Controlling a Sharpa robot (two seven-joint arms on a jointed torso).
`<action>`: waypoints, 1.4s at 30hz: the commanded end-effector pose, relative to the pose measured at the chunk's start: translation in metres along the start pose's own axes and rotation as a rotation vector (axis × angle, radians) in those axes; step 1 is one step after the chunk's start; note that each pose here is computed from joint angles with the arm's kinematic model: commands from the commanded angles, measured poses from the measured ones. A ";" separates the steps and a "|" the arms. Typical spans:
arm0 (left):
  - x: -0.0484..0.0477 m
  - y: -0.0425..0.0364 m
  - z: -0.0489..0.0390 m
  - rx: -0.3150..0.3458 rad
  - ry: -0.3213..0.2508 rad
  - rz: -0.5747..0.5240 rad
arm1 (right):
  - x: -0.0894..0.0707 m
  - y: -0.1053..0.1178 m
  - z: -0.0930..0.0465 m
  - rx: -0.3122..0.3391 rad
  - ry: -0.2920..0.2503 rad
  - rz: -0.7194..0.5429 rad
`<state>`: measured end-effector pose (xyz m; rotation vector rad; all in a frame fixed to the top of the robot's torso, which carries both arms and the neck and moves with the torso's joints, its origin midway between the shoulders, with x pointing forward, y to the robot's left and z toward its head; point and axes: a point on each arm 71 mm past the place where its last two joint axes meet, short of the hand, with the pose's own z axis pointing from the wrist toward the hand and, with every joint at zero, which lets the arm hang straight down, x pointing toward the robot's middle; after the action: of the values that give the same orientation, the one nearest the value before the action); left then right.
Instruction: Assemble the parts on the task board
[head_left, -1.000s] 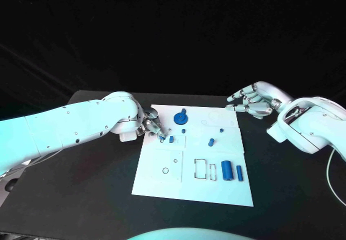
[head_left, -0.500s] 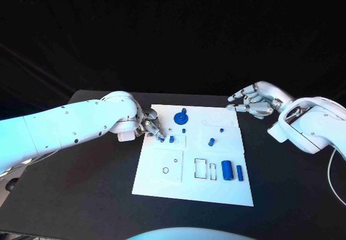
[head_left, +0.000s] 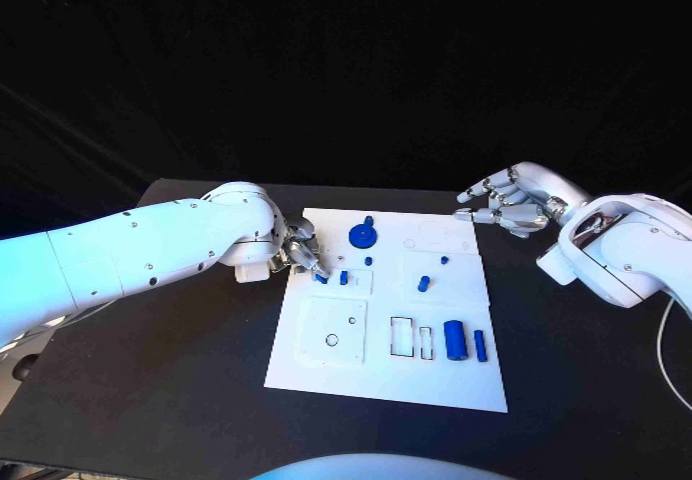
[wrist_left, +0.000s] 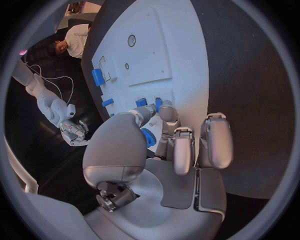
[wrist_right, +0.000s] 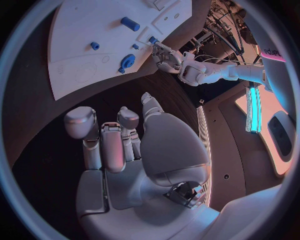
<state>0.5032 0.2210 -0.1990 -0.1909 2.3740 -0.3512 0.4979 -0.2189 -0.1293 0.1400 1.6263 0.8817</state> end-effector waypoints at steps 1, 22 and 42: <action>0.0066 0.0081 0.0024 -0.052 0.032 0.039 | 0.001 0.001 0.000 -0.006 0.006 -0.001; 0.0110 -0.0035 0.0045 -0.052 0.051 0.071 | 0.000 0.000 -0.001 -0.005 0.006 -0.001; 0.0098 -0.0066 0.0073 -0.060 0.039 0.074 | -0.001 -0.001 -0.002 0.001 0.004 -0.005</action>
<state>0.5047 0.2109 -0.2010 -0.1487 2.3880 -0.2806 0.4969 -0.2216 -0.1291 0.1426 1.6264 0.8779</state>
